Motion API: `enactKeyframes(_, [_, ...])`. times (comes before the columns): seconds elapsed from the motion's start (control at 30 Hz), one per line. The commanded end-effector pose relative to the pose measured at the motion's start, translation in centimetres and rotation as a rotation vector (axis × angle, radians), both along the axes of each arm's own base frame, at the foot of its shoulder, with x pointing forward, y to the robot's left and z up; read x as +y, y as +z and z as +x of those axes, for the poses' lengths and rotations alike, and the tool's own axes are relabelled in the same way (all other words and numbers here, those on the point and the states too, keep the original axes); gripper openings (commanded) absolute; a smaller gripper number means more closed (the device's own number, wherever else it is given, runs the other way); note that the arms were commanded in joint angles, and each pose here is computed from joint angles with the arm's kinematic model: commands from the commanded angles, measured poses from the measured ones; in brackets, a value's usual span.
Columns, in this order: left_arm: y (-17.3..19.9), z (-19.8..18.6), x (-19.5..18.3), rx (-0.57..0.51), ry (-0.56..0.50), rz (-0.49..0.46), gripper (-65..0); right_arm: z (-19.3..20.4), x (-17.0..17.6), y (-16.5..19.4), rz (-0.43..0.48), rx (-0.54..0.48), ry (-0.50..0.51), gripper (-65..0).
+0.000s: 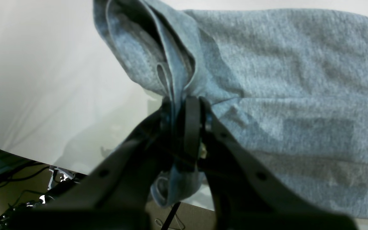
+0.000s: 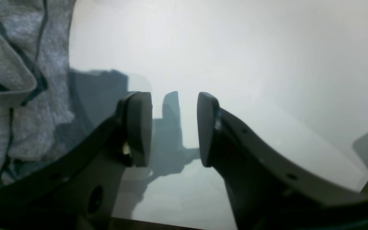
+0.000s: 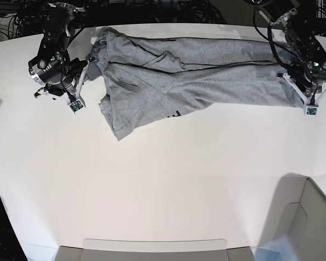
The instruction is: Fold the T-shirt properly
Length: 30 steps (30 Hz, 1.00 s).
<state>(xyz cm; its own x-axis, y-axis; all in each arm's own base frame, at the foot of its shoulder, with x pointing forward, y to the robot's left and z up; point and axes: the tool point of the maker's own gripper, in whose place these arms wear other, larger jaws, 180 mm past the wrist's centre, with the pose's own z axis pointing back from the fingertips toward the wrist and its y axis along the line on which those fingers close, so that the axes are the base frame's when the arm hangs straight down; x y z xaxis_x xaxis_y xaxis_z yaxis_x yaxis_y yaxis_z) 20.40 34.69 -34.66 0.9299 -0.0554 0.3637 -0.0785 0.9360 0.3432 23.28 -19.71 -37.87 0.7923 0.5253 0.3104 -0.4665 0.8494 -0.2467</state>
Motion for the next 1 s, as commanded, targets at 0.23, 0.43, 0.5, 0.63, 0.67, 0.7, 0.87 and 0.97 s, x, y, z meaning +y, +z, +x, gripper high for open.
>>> enactKeyframes(0.23, [1.1,0.7,0.3,-0.035,-0.007,0.022,-65.0,0.6,-0.1,0.8,-0.012,-0.027,0.012,-41.0])
enactKeyframes(0.43, [1.1,0.7,0.3,-0.035,-0.007,0.022,-65.0,0.6,-0.1,0.7,-0.012,-0.024,0.012,-41.0])
enactKeyframes(0.5, [1.1,0.7,0.3,-0.035,-0.007,0.022,-65.0,0.5,-0.1,0.7,-0.013,-0.023,0.012,-41.0])
enactKeyframes(0.63, [1.1,0.7,0.3,-0.036,-0.007,0.021,-65.0,0.4,-0.1,0.6,-0.013,-0.020,0.012,-41.0])
enactKeyframes(0.67, [1.1,0.7,0.3,-0.036,-0.007,0.021,-65.0,0.4,-0.2,0.6,-0.015,-0.020,0.011,-41.0])
enactKeyframes(0.7, [1.0,0.7,0.2,-0.036,-0.008,0.019,-65.0,0.4,-0.2,0.6,-0.015,-0.020,0.011,-41.0])
enactKeyframes(0.87, [0.3,1.1,-1.1,-0.031,-0.029,-0.007,-65.0,0.4,-0.2,0.7,-0.016,-0.020,0.012,-41.0])
enactKeyframes(0.97, [-0.2,1.3,-2.5,-0.010,-0.079,-0.014,-65.0,0.4,-0.2,0.6,-0.015,-0.020,0.011,-41.0])
